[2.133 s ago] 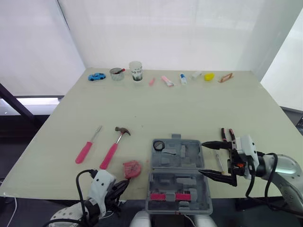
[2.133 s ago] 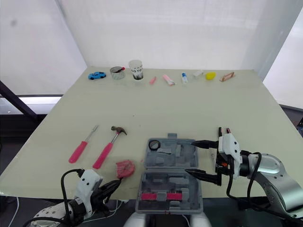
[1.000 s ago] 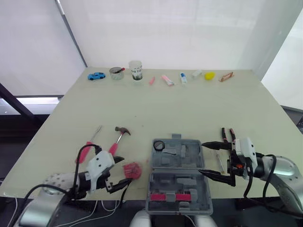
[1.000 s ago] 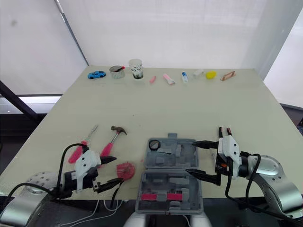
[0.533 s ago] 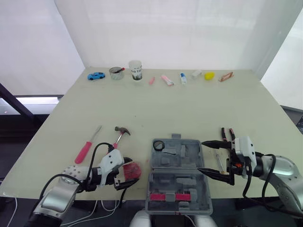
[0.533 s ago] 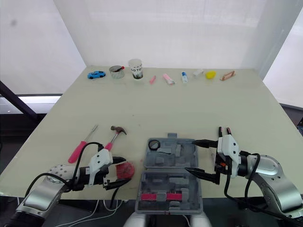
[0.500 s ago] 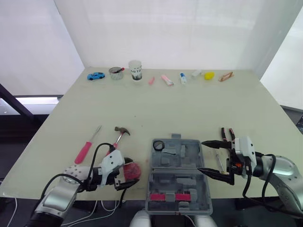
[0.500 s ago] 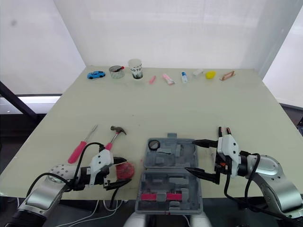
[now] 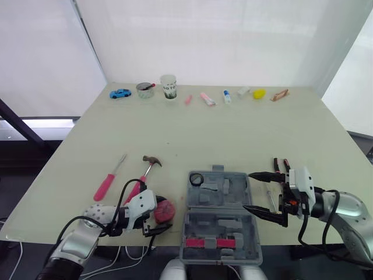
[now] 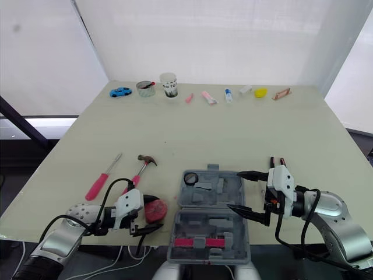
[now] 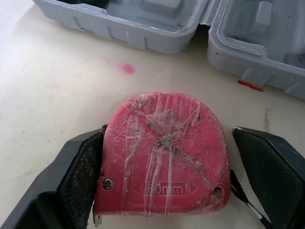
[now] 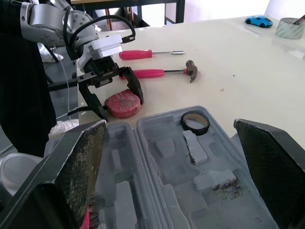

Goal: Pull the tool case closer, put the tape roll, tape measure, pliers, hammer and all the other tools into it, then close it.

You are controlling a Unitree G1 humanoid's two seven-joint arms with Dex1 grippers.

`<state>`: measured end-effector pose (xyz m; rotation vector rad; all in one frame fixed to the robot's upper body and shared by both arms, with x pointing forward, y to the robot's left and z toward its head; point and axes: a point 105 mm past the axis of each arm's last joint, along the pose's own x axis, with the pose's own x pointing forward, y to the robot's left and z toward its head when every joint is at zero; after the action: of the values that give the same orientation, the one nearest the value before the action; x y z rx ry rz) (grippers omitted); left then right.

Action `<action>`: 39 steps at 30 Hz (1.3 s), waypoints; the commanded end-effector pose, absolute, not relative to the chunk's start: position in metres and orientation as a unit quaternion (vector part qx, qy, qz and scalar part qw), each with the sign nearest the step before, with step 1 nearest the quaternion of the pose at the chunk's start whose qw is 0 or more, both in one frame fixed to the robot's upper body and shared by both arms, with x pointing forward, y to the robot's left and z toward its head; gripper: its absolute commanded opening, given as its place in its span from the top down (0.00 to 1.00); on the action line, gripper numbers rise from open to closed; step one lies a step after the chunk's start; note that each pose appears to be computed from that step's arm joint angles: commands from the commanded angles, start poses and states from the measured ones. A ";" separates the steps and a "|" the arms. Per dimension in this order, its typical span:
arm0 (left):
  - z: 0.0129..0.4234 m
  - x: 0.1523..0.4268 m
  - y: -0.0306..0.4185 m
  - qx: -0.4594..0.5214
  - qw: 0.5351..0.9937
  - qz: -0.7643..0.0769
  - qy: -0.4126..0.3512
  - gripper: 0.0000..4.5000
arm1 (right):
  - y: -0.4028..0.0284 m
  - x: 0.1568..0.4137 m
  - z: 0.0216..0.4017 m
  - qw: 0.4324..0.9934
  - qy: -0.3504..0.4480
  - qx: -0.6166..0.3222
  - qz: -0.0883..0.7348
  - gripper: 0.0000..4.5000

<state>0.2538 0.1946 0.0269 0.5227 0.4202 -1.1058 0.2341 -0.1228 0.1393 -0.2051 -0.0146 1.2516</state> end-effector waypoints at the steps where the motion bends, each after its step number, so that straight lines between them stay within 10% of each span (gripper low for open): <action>1: 0.021 0.250 0.191 0.241 0.794 -0.521 0.200 0.17 | -0.118 0.231 0.152 0.797 -0.030 -0.111 0.593 0.00; 3: 0.022 0.251 0.191 0.243 0.795 -0.520 0.197 0.34 | -0.118 0.231 0.152 0.797 -0.030 -0.111 0.593 0.00; 17: 0.048 0.260 0.184 0.236 0.796 -0.533 0.164 0.33 | -0.118 0.236 0.149 0.817 -0.027 -0.085 0.569 0.00; 39: 0.154 0.293 0.091 0.287 0.652 -0.702 0.015 0.33 | -0.068 0.258 0.149 0.823 0.200 0.227 0.481 0.00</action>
<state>0.2911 0.0990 0.1478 0.6216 0.0782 -1.5690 0.2601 -0.0767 0.1382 0.4010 0.4316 1.0113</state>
